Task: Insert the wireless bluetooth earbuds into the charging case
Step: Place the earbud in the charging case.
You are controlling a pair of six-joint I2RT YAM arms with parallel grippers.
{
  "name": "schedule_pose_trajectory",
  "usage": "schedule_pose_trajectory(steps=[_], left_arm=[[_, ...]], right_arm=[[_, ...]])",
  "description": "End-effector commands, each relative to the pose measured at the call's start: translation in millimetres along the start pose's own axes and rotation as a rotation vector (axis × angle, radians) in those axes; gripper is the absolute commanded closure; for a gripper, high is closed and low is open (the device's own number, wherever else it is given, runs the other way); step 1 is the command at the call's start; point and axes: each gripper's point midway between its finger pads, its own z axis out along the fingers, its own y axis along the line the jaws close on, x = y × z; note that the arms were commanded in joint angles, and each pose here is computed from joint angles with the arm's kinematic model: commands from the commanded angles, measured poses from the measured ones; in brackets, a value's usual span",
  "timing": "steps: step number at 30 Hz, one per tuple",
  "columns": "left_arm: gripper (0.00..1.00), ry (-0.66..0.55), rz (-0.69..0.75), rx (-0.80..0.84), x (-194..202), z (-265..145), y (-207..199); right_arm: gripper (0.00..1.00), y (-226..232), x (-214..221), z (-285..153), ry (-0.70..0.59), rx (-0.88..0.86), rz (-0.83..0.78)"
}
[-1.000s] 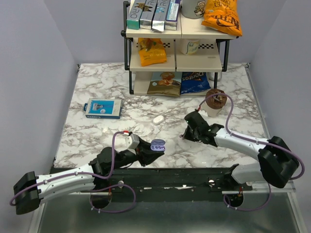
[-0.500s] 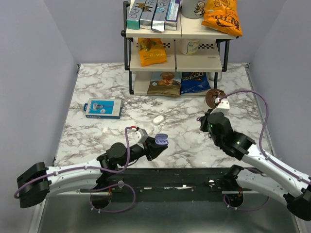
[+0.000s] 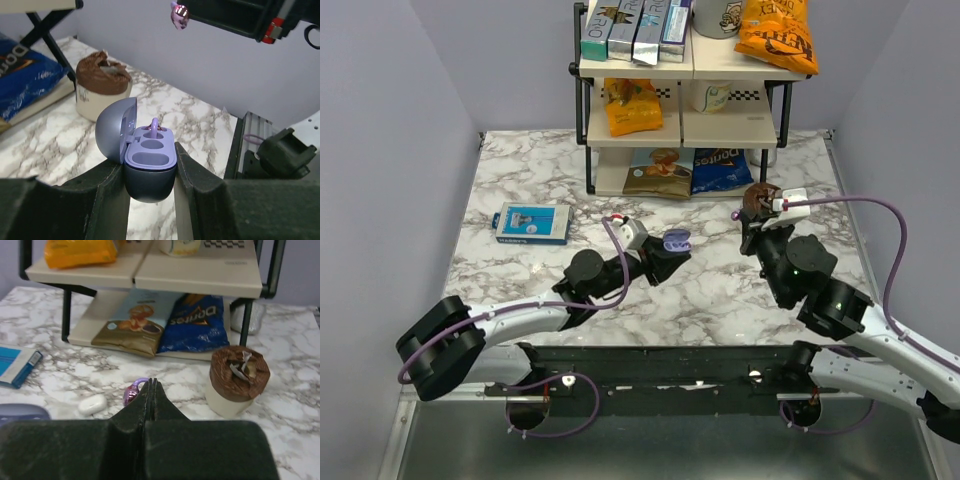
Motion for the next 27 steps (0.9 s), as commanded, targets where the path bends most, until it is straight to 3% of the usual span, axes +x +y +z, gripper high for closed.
schedule_pose_trajectory(steps=[1,6,12,27], left_arm=[[1.0,-0.134,0.068,0.152,-47,25,-22],[1.0,-0.173,0.115,0.187,-56,42,-24],[1.0,-0.173,0.15,0.206,-55,62,-20],[1.0,-0.184,0.174,0.227,-61,81,-14]], right_arm=[[0.99,14,-49,-10,-0.14,-0.073,0.007],[0.99,33,-64,-20,-0.197,-0.176,0.04],[0.99,46,-68,-27,-0.241,-0.206,-0.043],[0.99,71,-49,-22,-0.217,-0.24,-0.087]])
